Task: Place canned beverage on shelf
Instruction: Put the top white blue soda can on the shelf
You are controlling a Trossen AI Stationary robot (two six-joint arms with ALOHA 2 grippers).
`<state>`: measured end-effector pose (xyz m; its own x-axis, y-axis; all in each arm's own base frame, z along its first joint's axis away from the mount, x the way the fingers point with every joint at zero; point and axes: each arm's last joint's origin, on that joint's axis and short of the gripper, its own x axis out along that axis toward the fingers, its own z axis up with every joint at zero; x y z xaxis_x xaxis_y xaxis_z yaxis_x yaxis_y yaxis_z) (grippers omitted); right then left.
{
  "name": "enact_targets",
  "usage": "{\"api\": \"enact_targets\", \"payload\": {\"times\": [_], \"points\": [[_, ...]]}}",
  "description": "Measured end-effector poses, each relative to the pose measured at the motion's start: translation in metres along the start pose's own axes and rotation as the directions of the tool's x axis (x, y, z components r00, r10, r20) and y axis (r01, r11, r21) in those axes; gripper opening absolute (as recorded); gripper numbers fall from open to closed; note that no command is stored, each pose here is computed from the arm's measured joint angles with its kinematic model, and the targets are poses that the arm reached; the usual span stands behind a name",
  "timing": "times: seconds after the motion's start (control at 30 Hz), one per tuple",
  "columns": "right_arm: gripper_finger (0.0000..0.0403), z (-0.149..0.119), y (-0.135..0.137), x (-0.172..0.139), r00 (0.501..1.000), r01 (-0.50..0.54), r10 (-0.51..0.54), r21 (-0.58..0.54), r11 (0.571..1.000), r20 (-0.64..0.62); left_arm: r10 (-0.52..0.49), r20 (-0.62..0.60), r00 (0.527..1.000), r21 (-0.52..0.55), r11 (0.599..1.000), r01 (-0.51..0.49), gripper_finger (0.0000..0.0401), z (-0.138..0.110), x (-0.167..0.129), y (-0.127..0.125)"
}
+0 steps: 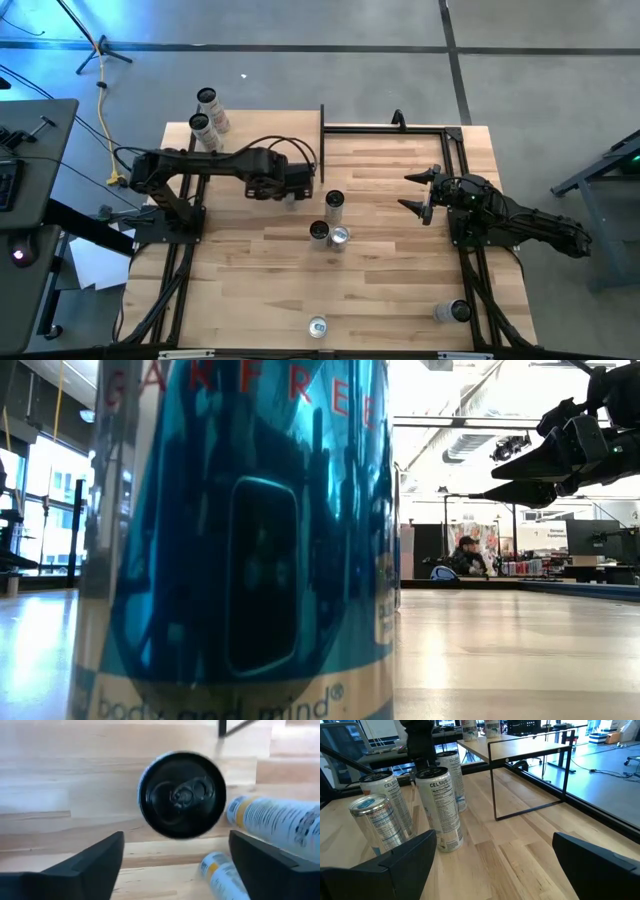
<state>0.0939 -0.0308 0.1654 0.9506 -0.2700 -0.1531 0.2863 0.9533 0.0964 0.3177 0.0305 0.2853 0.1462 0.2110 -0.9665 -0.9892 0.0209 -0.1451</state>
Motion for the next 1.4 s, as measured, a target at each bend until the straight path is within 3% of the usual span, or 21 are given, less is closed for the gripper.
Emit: {"api": "enact_targets", "payload": {"times": [0.27, 0.83, 1.07, 1.27, 1.4], "points": [[0.0387, 0.0, 0.0, 0.0, 1.0, 0.0, 0.0, 0.0, 1.0, 0.0, -0.027, 0.06, 0.998, -0.145, 0.989, 0.035, 0.0396, 0.002, 0.002, -0.004], [0.0387, 0.0, 0.0, 0.0, 1.0, 0.0, 0.0, 0.0, 1.0, 0.0, 0.061, -0.018, 0.998, -0.278, 0.958, -0.063, 0.0394, 0.018, 0.032, -0.01], [0.0387, 0.0, 0.0, 0.0, 1.0, 0.0, 0.0, 0.0, 1.0, 0.0, 0.083, -0.013, 0.996, -0.335, 0.939, -0.083, 0.0342, 0.018, 0.032, -0.008], [0.0387, 0.0, 0.0, 0.0, 1.0, 0.0, 0.0, 0.0, 1.0, 0.0, 0.081, -0.012, 0.997, -0.344, 0.935, -0.081, 0.0265, 0.018, 0.032, -0.008], [0.0387, 0.0, 0.0, 0.0, 1.0, 0.0, 0.0, 0.0, 1.0, 0.0, 0.08, -0.01, 0.997, -0.296, 0.952, -0.079, 0.0212, 0.017, 0.031, -0.008]]}}
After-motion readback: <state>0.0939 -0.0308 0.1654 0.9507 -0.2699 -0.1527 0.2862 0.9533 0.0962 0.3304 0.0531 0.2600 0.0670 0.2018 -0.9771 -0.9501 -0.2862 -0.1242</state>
